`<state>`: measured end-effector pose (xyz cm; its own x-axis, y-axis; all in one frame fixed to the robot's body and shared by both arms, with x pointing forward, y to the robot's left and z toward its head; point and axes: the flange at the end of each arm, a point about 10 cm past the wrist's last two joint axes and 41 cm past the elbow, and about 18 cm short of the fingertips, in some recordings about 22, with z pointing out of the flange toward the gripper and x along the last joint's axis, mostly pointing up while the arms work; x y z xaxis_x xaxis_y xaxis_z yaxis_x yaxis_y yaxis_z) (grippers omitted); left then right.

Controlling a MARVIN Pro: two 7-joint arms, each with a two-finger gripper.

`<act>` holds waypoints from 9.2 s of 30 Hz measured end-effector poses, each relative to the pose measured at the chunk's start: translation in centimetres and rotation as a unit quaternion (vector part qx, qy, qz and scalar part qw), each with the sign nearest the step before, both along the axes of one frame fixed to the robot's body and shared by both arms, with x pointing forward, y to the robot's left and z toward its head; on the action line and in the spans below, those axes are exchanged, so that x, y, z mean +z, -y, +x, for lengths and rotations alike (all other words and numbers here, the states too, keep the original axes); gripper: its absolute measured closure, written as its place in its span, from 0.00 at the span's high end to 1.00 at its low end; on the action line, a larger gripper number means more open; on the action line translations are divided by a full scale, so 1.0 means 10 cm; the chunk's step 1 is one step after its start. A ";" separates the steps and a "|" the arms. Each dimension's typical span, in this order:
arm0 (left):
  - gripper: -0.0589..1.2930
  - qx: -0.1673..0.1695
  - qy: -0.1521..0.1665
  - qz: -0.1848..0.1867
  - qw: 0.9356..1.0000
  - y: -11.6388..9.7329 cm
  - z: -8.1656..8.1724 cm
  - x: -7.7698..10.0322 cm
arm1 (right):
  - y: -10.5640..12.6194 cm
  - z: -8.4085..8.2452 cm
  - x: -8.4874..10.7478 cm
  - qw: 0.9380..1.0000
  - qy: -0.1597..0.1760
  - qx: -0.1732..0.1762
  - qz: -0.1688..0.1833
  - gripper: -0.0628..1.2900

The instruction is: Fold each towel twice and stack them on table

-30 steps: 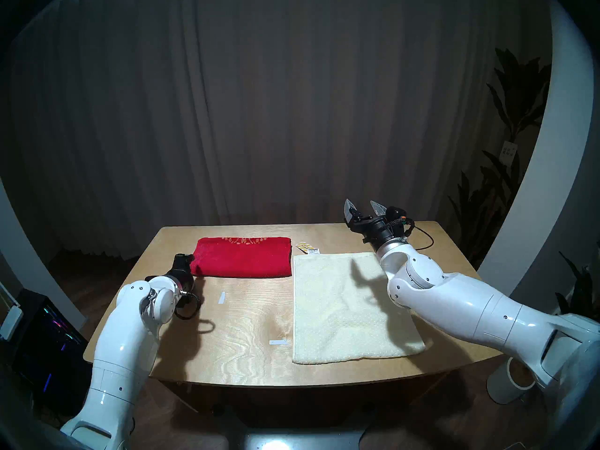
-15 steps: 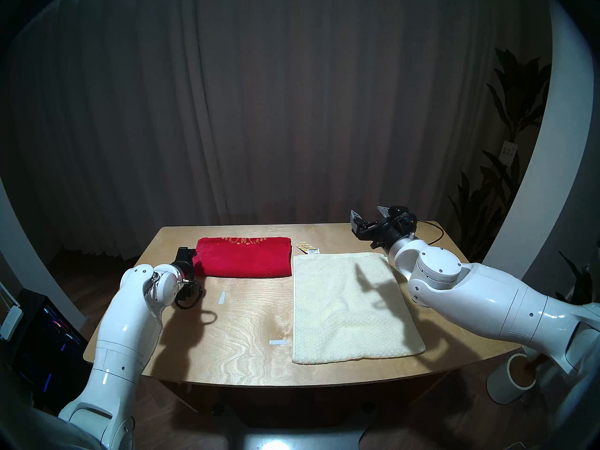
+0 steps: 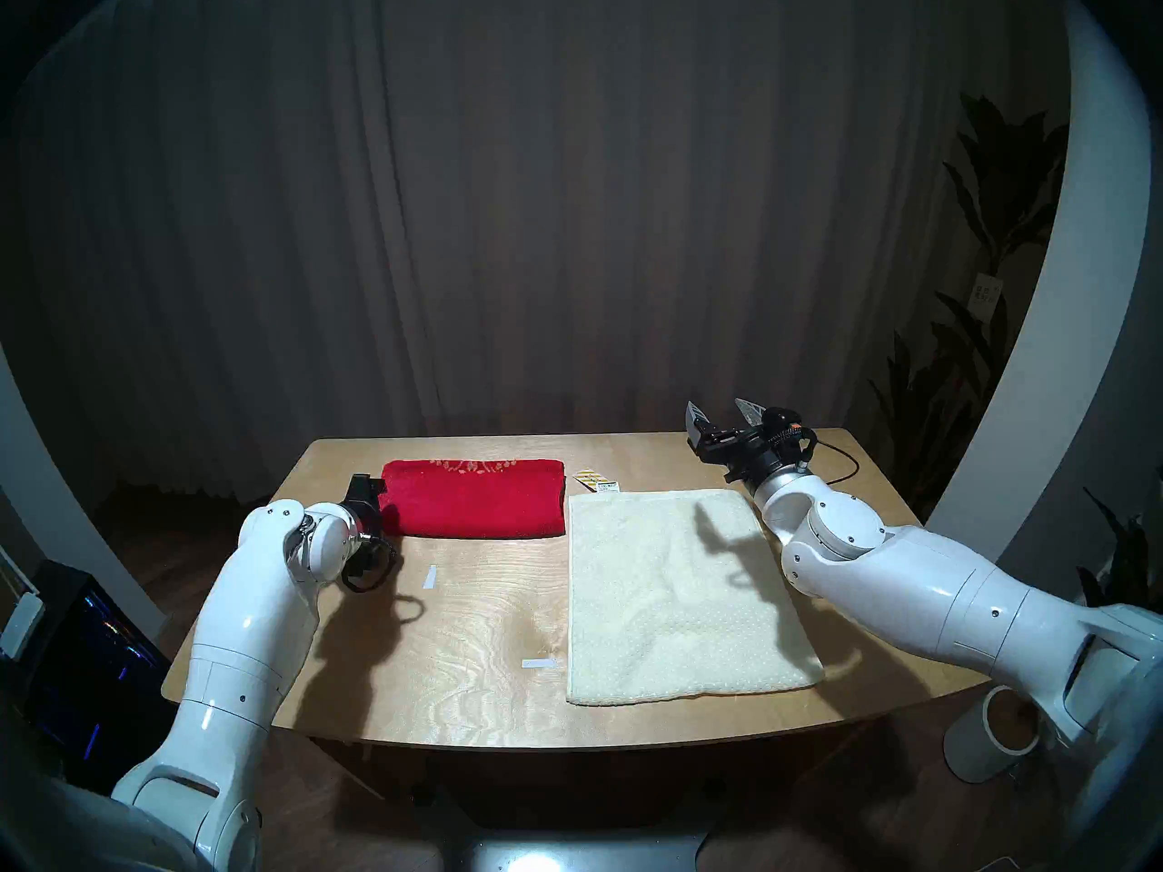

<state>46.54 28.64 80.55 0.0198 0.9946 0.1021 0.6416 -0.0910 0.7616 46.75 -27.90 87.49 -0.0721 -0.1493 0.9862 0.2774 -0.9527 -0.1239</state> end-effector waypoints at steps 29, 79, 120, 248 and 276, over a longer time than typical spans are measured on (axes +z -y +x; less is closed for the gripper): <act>0.61 -0.001 -0.002 0.031 1.000 -0.07 0.18 -0.19 | -0.01 -0.08 0.08 0.999 0.010 0.002 0.043 0.94; 0.02 0.003 0.004 0.073 0.997 -0.45 -0.33 -0.21 | -0.05 -0.23 0.00 0.999 -0.002 -0.001 0.046 0.94; 0.02 -0.105 0.114 0.228 0.961 0.31 -0.29 0.23 | 0.14 -0.38 -0.08 0.998 -0.010 -0.028 0.061 0.94; 0.92 -0.368 0.159 0.367 0.840 1.61 -0.67 -0.26 | 0.51 -0.43 -0.10 1.000 -0.012 -0.015 0.014 0.94; 0.93 -0.272 0.247 0.180 0.913 1.39 -0.94 0.35 | 0.25 -0.71 -0.10 0.994 -0.053 -0.017 0.095 0.94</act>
<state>37.18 14.70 84.07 0.3644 0.7517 0.5497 0.0137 -0.5946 0.8039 39.61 -30.36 86.45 0.0219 -0.3325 0.9428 0.2205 -0.9182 -0.3290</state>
